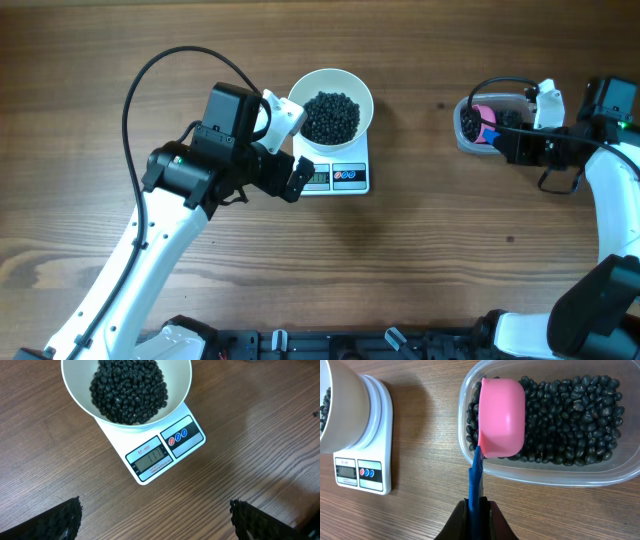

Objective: Scoop item into bowl and weigh 150g on scale
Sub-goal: 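Lower the pink scoop into the tub and push through the beans, then lift the filled scoop out of the tub with the right gripper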

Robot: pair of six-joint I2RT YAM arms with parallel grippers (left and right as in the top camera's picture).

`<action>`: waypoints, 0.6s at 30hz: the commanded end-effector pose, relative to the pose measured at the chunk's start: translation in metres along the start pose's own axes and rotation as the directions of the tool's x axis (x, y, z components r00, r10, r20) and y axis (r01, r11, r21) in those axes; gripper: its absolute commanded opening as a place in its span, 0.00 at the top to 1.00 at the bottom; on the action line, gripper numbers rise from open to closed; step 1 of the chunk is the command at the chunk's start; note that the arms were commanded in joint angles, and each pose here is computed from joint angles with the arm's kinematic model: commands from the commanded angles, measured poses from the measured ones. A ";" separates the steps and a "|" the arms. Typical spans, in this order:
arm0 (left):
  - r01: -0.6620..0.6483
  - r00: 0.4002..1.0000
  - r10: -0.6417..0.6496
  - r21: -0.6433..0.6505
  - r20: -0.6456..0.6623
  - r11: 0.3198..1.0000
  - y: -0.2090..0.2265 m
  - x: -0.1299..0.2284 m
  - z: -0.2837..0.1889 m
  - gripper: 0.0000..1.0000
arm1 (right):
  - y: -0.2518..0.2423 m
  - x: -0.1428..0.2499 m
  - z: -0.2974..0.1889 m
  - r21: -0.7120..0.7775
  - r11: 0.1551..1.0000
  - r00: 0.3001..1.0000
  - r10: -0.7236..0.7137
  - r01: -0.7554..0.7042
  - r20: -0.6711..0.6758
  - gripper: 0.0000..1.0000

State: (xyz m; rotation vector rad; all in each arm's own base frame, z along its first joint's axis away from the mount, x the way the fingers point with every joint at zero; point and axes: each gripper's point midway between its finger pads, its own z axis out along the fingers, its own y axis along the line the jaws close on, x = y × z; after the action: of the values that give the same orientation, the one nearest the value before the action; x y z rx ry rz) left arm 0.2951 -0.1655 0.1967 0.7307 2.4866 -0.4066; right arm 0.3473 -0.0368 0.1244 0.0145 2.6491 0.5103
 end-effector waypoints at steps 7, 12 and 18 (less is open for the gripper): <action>-0.025 0.999 0.025 0.016 0.022 1.000 -0.005 -0.007 -0.005 0.00 | -0.013 -0.006 -0.020 -0.059 0.989 0.987 0.140 -0.136 0.073 0.96; -0.025 0.999 0.025 0.015 0.022 1.000 -0.005 -0.007 -0.005 0.00 | -0.010 -0.011 -0.029 -0.147 0.975 0.977 0.184 -0.168 0.109 0.96; -0.025 0.999 0.025 0.016 0.022 1.000 -0.005 -0.007 -0.005 0.00 | -0.001 -0.017 -0.036 -0.251 0.937 0.952 0.280 -0.244 0.120 0.96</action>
State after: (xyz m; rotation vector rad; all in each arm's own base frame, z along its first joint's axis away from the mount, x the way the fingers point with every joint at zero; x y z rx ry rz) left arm 0.2951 -0.1655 0.1967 0.7307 2.4866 -0.4066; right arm 0.3443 -0.0638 0.1412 0.2961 2.5220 0.7236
